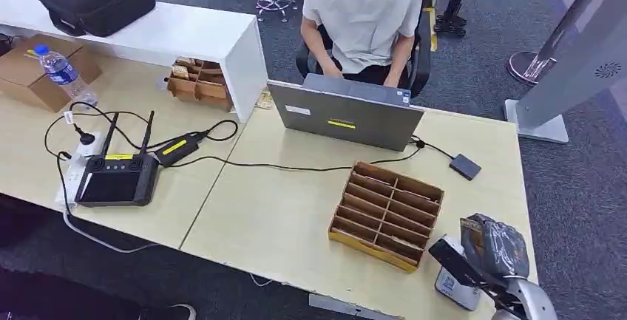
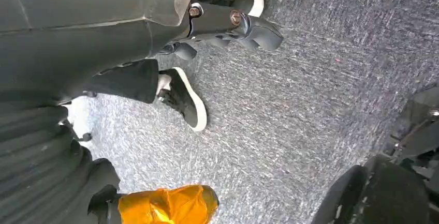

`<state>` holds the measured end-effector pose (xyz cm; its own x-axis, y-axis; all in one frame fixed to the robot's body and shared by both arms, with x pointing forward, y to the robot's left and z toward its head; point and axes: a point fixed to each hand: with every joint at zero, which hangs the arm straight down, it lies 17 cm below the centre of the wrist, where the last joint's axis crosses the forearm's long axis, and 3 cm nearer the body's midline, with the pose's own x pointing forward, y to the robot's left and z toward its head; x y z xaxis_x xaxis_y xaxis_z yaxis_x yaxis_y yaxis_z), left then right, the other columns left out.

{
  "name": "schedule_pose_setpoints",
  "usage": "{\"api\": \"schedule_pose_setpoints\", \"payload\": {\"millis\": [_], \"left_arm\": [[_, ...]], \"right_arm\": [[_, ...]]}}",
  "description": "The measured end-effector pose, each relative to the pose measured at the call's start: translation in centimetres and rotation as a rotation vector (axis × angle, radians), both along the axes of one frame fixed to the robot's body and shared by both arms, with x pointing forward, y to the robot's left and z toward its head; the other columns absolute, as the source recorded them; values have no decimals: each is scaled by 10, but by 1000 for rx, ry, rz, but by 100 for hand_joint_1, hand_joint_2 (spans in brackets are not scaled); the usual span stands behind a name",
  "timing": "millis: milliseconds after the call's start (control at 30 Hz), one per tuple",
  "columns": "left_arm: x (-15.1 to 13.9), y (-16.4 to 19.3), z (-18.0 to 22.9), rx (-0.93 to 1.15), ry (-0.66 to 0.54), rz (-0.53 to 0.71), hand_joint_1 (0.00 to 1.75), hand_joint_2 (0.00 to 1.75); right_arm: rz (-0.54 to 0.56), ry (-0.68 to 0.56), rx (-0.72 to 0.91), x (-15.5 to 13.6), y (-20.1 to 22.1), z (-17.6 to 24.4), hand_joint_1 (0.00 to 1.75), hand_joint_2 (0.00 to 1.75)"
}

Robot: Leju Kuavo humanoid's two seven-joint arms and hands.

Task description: Pass the card to the sensor for recognition and then transmit it.

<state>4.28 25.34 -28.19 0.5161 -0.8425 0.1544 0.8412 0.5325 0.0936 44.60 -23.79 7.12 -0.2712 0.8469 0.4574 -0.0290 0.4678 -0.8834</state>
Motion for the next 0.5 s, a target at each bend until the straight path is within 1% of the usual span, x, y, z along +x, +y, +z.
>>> {"api": "schedule_pose_setpoints", "payload": {"millis": [133, 333, 500], "left_arm": [[-1, 0, 0, 0, 6, -15, 0, 175], [-3, 1, 0, 2, 10, -38, 0, 175], [-3, 0, 0, 1, 18, -68, 0, 175]], "right_arm": [[31, -76, 36, 5, 15, 41, 175, 175], [53, -251, 42, 18, 27, 121, 175, 175], [56, -388, -6, 28, 36, 181, 175, 175]]}}
